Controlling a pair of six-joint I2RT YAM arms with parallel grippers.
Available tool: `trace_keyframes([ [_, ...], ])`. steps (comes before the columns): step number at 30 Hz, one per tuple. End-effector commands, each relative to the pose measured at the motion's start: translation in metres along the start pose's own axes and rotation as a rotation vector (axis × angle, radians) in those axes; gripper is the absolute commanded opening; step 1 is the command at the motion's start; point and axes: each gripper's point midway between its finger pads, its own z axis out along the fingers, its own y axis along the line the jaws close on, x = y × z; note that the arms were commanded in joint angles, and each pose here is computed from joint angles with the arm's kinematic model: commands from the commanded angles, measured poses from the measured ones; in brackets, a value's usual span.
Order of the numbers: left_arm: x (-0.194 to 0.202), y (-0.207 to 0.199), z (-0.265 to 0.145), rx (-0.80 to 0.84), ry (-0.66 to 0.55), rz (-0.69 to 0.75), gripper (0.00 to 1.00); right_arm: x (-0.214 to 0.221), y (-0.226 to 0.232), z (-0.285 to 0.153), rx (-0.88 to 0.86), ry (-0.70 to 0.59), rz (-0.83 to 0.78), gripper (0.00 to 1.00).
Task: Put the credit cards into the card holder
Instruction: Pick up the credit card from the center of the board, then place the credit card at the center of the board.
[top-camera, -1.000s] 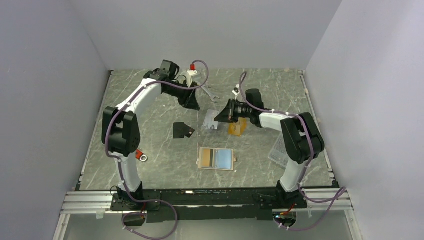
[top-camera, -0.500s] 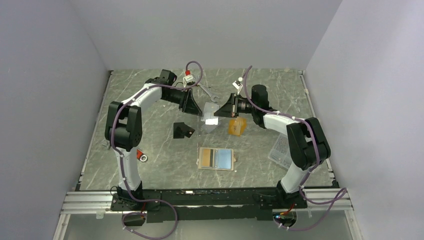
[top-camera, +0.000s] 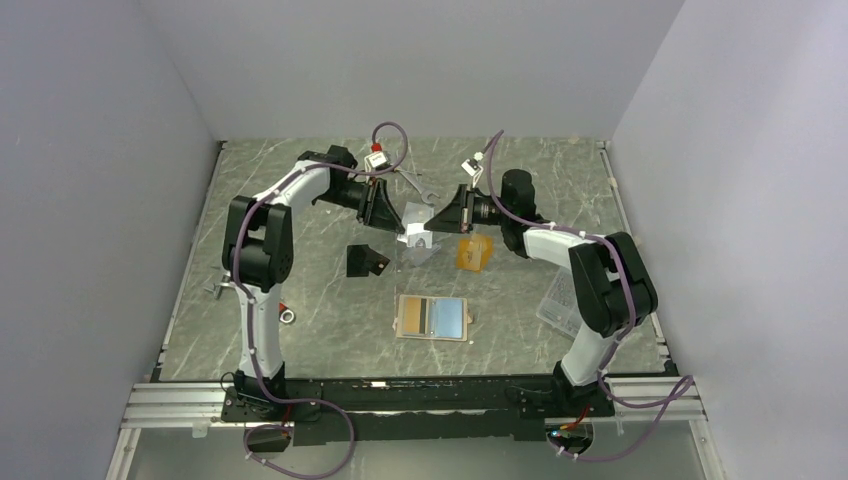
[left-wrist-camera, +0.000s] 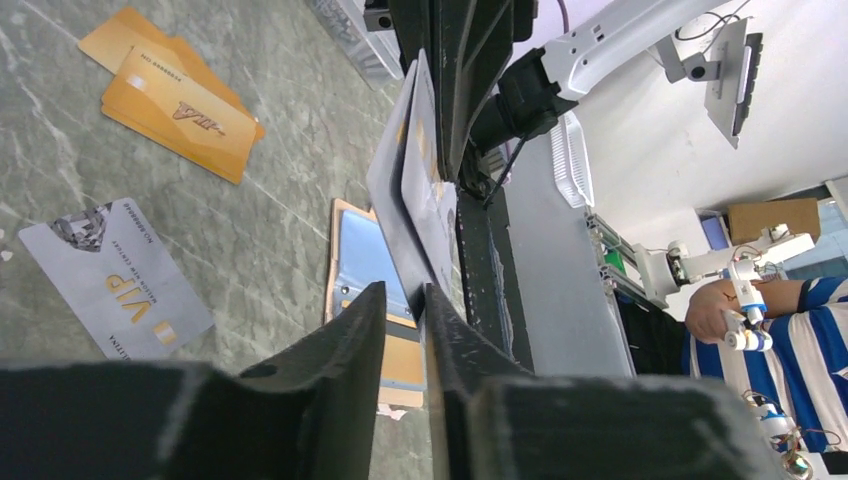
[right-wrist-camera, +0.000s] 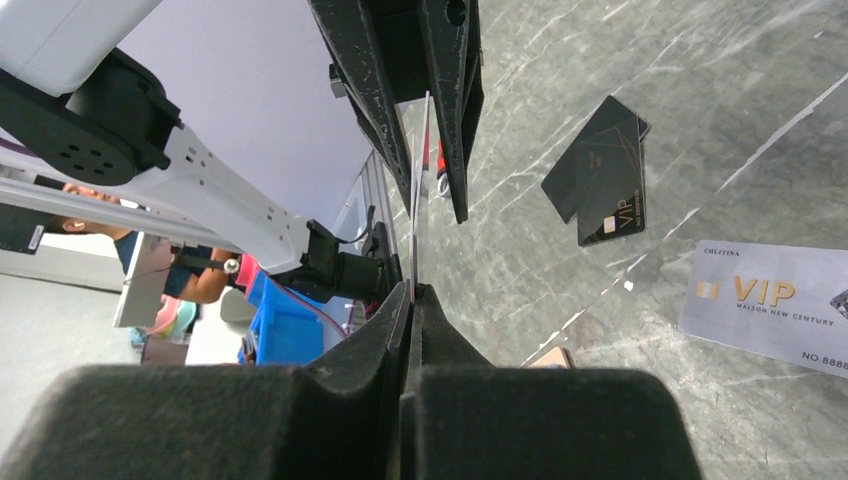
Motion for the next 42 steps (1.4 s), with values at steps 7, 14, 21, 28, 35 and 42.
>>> trace_keyframes([
  [7,-0.016,-0.014,0.003,0.08,-0.047,0.073,0.04,0.005,0.0,0.006,-0.042,0.011,-0.036,0.0],
  [14,-0.02,-0.007,0.002,0.077,-0.049,0.104,0.0,0.014,-0.016,0.004,0.009,0.035,-0.017,0.13],
  [21,-0.028,0.016,-0.017,-0.089,-0.027,0.147,0.0,0.017,-0.031,-0.004,0.05,0.019,0.015,0.15],
  [28,-0.051,0.036,-0.036,-0.382,-0.044,0.222,0.0,0.022,-0.052,-0.001,0.083,0.028,0.057,0.08],
  [35,-0.057,0.041,-0.04,-0.405,-0.052,0.23,0.0,0.027,-0.081,0.001,0.166,0.045,0.096,0.03],
  [42,-0.057,0.012,-0.033,-0.294,-0.05,0.247,0.0,-0.003,-0.057,-0.002,0.143,-0.024,-0.007,0.32],
])
